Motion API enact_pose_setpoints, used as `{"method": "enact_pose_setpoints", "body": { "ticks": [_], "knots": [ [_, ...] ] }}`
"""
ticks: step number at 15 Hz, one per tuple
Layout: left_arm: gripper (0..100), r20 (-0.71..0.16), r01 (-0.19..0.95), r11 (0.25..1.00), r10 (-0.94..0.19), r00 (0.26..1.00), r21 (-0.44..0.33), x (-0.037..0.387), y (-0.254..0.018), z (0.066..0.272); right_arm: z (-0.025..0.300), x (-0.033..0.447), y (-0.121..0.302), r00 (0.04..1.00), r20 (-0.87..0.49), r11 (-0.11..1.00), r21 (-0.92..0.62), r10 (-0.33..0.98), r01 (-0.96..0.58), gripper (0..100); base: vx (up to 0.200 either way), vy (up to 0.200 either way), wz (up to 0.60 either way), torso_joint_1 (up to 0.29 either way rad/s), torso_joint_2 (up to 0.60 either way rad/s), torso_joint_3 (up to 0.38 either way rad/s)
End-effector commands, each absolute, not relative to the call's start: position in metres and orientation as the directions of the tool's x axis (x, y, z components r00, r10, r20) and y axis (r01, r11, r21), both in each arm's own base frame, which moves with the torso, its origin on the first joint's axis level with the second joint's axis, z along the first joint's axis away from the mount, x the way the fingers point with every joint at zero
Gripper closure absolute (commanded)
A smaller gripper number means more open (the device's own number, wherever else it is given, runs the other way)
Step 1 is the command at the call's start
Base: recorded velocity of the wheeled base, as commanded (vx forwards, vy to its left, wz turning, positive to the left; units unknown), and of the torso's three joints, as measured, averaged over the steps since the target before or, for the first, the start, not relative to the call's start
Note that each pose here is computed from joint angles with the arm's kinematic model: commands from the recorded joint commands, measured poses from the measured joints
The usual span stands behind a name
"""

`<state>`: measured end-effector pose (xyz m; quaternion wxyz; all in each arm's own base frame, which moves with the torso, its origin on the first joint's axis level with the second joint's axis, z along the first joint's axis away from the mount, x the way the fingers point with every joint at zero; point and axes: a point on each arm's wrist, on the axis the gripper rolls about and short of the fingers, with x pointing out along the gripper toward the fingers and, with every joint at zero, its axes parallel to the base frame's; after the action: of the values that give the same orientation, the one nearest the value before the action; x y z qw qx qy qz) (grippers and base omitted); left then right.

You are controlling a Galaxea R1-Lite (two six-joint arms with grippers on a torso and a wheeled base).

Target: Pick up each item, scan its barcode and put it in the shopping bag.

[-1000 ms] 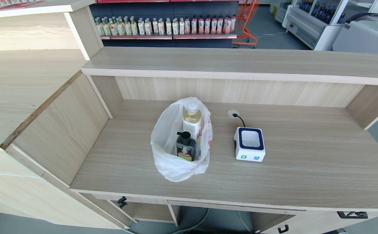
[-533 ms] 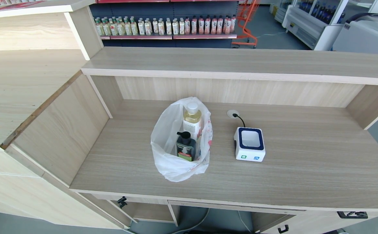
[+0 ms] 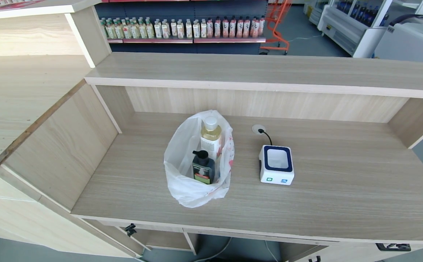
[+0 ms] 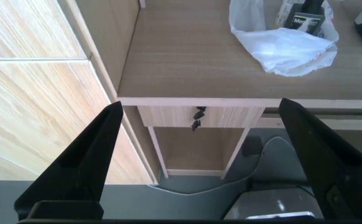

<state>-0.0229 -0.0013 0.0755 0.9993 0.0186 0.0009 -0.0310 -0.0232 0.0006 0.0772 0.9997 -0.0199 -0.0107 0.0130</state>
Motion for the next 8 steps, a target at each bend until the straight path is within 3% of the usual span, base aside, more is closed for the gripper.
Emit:
{"method": "enact_pose_setpoints", "body": {
  "ticks": [1, 4, 8],
  "knots": [
    [0, -0.003, 0.061, 0.997, -0.061, 0.998, 0.047, -0.023, -0.0013, 0.0754, 0.0772, -0.0228, 0.0007, 1.0, 0.017, 0.999, -0.04, 0.026, -0.025, 100, 0.0, -0.2, 0.0, 0.017, 0.01, -0.002],
    [0, -0.003, 0.061, 0.997, -0.061, 0.998, 0.046, -0.023, -0.0013, 0.0754, 0.0772, -0.0228, 0.0007, 1.0, 0.017, 0.999, -0.04, 0.026, -0.025, 100, 0.0, -0.2, 0.0, 0.001, 0.0, 0.002],
    [0, -0.005, 0.063, 0.998, -0.063, 0.998, 0.029, -0.0228, -0.0013, 0.0755, 0.0772, -0.0228, 0.0007, 1.0, 0.017, 0.999, -0.04, 0.026, -0.025, 100, 0.0, 0.0, 0.0, 0.0, 0.0, 0.0]
  ]
}}
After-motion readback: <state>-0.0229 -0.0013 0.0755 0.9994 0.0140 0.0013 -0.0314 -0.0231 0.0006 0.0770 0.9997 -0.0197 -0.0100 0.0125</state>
